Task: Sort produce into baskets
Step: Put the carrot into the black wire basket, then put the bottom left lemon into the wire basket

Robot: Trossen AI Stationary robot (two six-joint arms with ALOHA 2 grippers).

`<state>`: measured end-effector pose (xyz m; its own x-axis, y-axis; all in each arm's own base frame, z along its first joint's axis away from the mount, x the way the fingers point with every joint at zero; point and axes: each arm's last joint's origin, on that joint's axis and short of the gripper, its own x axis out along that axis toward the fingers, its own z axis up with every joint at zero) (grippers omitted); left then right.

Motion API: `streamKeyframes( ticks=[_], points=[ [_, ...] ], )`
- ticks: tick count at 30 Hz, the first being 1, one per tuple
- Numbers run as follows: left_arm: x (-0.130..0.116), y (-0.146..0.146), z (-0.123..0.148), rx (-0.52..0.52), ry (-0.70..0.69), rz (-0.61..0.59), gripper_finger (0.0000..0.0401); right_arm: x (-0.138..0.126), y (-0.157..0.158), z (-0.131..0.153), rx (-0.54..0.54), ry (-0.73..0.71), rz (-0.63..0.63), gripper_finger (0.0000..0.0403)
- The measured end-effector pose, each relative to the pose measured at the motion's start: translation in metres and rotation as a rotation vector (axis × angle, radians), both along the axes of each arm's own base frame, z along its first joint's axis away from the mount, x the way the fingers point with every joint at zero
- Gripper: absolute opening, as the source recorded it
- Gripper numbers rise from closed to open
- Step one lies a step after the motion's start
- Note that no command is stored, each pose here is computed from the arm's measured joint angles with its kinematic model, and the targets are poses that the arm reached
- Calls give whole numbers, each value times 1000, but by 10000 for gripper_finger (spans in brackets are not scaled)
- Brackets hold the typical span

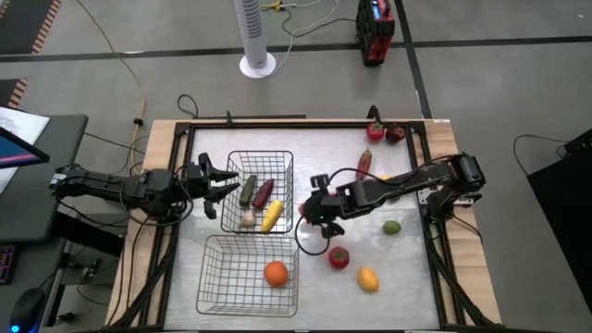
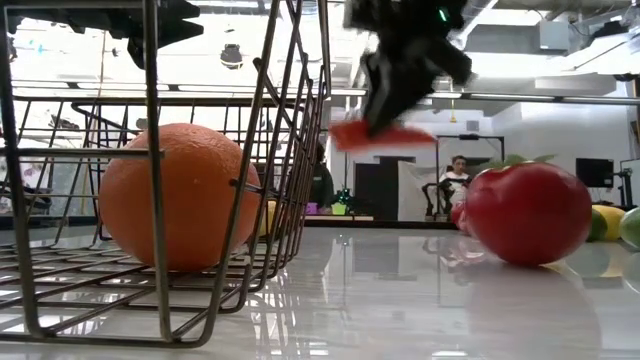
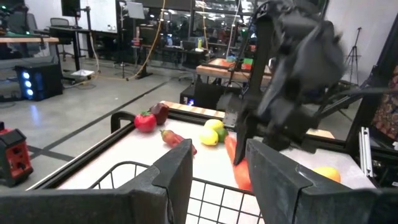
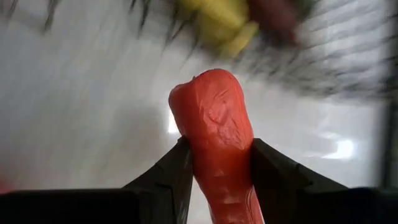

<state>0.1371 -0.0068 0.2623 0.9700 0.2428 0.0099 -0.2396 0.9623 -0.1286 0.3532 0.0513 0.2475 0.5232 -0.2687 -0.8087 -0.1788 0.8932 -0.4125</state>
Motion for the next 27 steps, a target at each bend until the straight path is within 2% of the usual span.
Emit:
streamKeyframes(
  ticks=[4,7,9,12,15,22,27],
  points=[
    [0,0,0,-1,0,0,137,10,2,36,-183,-119,-29,173],
    [0,0,0,-1,0,1,137,18,3,57,-222,-207,-12,176],
    [0,0,0,-1,0,3,137,23,4,67,-173,-282,23,177],
    [0,0,0,-1,-1,8,137,33,1,77,-15,-407,106,183],
    [0,0,0,-1,-1,9,137,39,-9,81,110,-472,150,205],
    [0,0,0,-2,-1,9,137,39,-27,78,184,-459,67,283],
    [0,0,0,-10,-2,8,137,35,-29,73,226,-394,8,303]
  ],
)
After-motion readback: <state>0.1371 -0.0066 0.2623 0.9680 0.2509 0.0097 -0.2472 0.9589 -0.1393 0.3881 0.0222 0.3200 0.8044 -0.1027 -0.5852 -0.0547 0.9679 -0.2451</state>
